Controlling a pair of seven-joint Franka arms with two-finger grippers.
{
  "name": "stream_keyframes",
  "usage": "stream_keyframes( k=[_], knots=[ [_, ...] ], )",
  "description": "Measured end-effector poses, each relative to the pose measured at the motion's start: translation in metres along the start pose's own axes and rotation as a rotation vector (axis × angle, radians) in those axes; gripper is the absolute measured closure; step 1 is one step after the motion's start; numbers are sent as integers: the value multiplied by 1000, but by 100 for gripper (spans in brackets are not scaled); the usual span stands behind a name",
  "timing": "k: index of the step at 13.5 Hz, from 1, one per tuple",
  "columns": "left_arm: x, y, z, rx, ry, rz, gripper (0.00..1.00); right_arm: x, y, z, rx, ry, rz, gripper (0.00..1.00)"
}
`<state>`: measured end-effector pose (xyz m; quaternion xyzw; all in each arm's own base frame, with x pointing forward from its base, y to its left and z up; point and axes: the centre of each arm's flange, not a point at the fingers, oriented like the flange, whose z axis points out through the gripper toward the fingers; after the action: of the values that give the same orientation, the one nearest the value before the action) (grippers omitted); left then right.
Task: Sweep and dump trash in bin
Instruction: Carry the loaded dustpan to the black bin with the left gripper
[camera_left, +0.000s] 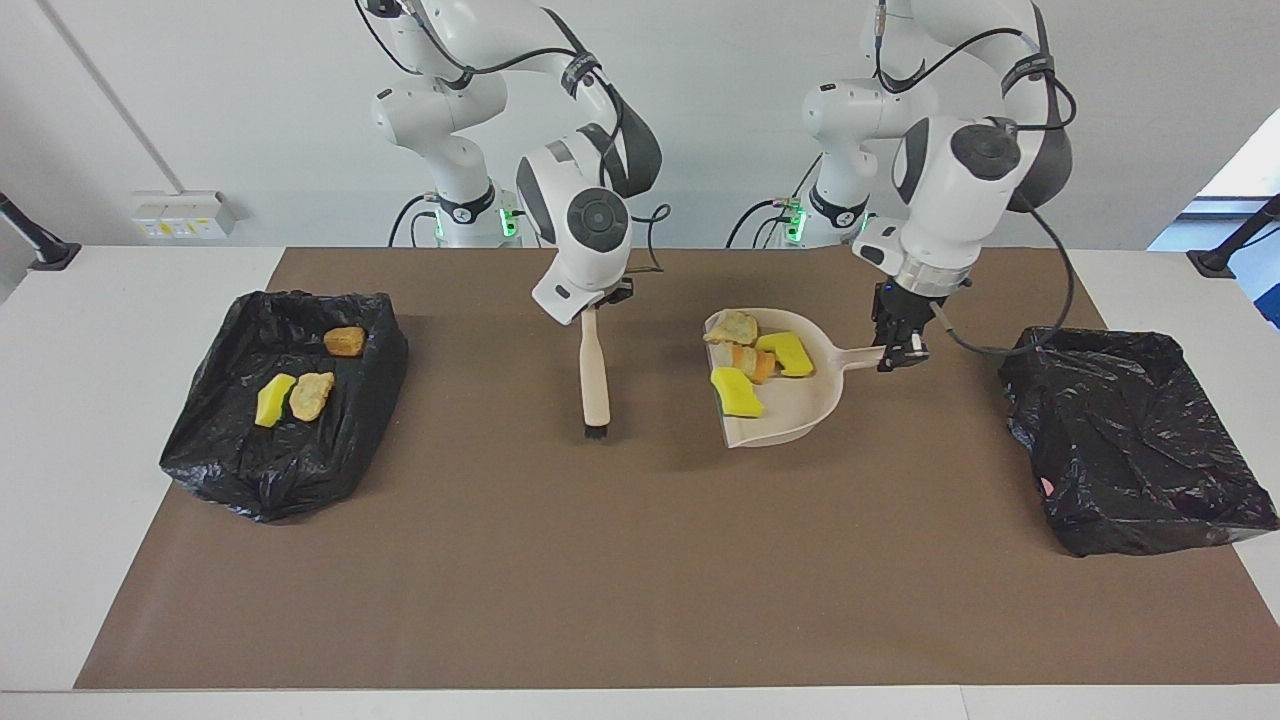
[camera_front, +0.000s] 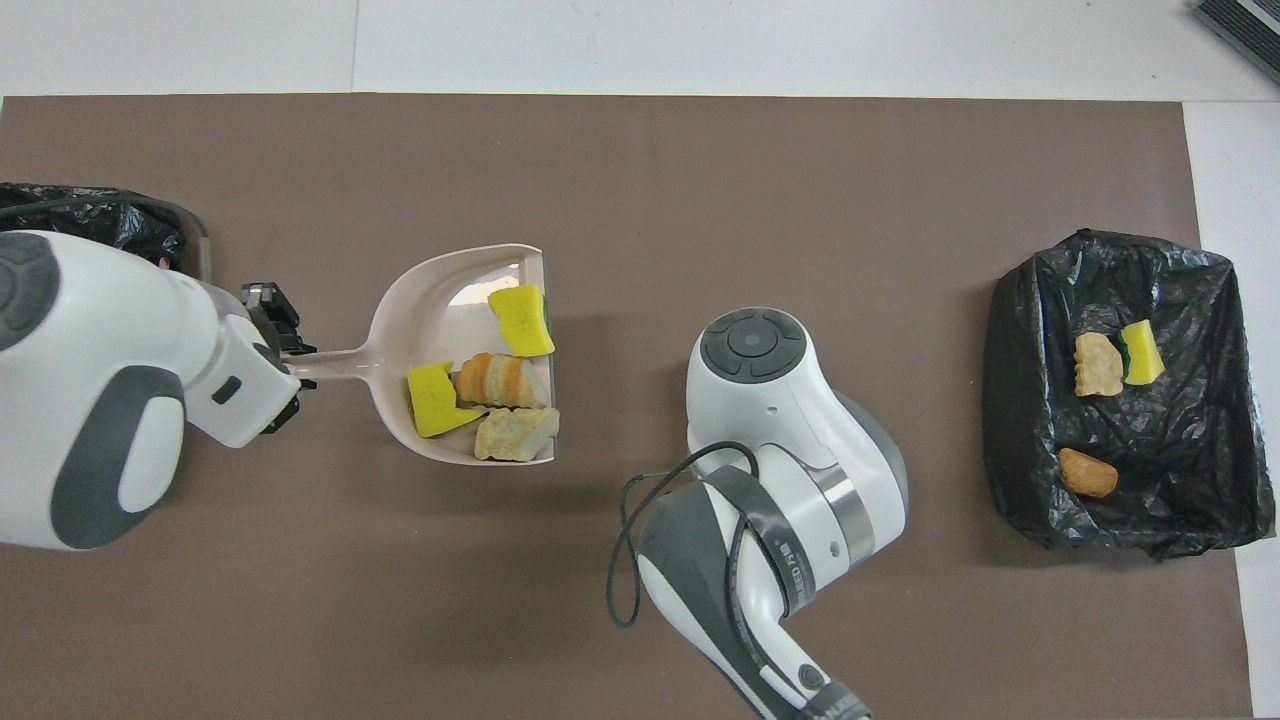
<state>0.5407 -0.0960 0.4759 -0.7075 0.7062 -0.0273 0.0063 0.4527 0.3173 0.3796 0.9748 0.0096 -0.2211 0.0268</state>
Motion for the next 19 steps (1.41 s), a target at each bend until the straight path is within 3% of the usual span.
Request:
stream_keyframes(
  k=[3, 6, 10, 15, 19],
  knots=[
    [-69, -15, -32, 23, 73, -13, 68, -30, -37, 15, 91, 19, 44, 73],
    [-142, -23, -62, 88, 84, -45, 68, -58, -55, 30, 104, -5, 51, 73],
    [-221, -19, -88, 140, 66, -113, 68, -78, -66, 55, 122, -38, 40, 73],
    [-291, -22, -105, 128, 32, -156, 68, -75, -63, 77, 149, 15, 58, 73],
    [-343, -42, -113, 124, -52, -145, 68, -84, -72, 101, 147, 50, 40, 73]
  ],
)
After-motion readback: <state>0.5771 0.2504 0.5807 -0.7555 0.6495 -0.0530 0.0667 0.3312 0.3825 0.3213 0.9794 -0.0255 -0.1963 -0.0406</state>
